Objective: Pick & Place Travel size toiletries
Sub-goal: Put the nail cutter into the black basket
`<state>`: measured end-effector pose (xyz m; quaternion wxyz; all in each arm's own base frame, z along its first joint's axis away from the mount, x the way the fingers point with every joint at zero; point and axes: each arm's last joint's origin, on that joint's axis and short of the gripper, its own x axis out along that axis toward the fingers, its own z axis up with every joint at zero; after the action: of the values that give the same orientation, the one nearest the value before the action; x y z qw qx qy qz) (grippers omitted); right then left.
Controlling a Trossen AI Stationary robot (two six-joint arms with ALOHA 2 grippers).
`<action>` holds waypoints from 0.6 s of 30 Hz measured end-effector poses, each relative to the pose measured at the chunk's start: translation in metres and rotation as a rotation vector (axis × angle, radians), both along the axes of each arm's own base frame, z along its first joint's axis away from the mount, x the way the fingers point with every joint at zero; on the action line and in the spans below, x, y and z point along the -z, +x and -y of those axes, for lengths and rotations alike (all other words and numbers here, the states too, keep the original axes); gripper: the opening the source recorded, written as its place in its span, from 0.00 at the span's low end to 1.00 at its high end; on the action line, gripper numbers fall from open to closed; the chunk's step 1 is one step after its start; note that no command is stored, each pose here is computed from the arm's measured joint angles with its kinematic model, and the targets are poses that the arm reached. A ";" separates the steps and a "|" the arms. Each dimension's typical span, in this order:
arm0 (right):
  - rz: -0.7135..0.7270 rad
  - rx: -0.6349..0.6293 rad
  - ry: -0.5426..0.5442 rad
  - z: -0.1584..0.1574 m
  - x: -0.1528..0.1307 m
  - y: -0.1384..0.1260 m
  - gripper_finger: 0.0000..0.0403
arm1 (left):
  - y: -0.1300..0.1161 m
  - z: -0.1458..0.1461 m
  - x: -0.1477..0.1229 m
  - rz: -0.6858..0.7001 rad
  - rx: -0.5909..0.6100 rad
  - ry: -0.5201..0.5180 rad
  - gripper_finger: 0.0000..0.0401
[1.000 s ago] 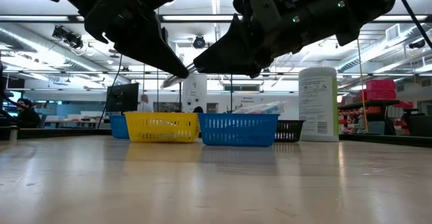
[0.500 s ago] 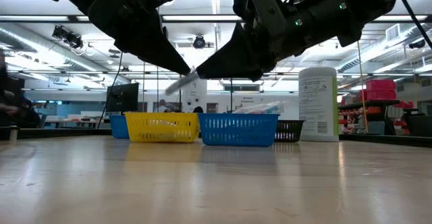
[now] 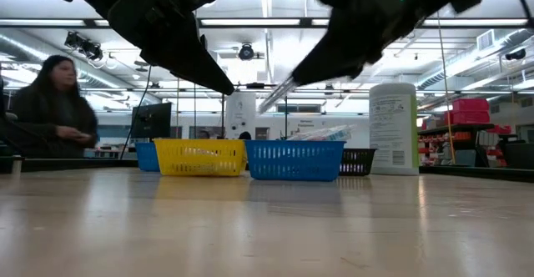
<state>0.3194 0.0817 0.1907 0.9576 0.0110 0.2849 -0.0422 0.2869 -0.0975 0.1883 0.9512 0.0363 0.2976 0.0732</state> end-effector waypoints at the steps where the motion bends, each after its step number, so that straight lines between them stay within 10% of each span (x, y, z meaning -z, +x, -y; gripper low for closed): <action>1: -0.019 0.023 -0.021 0.003 -0.008 -0.007 0.16 | 0.000 0.000 0.000 0.000 0.000 0.000 0.34; 10: -0.058 0.412 -0.309 0.045 -0.061 -0.061 0.16 | 0.000 0.000 0.000 0.002 0.000 0.000 0.33; 18: -0.106 0.578 -0.250 0.103 -0.060 -0.060 0.19 | 0.000 -0.002 -0.001 0.024 -0.057 0.039 0.33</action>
<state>0.2591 -0.0217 0.2510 0.8836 -0.0286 0.3121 -0.3479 0.2872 -0.0957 0.1895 0.9513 0.0456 0.2858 0.1065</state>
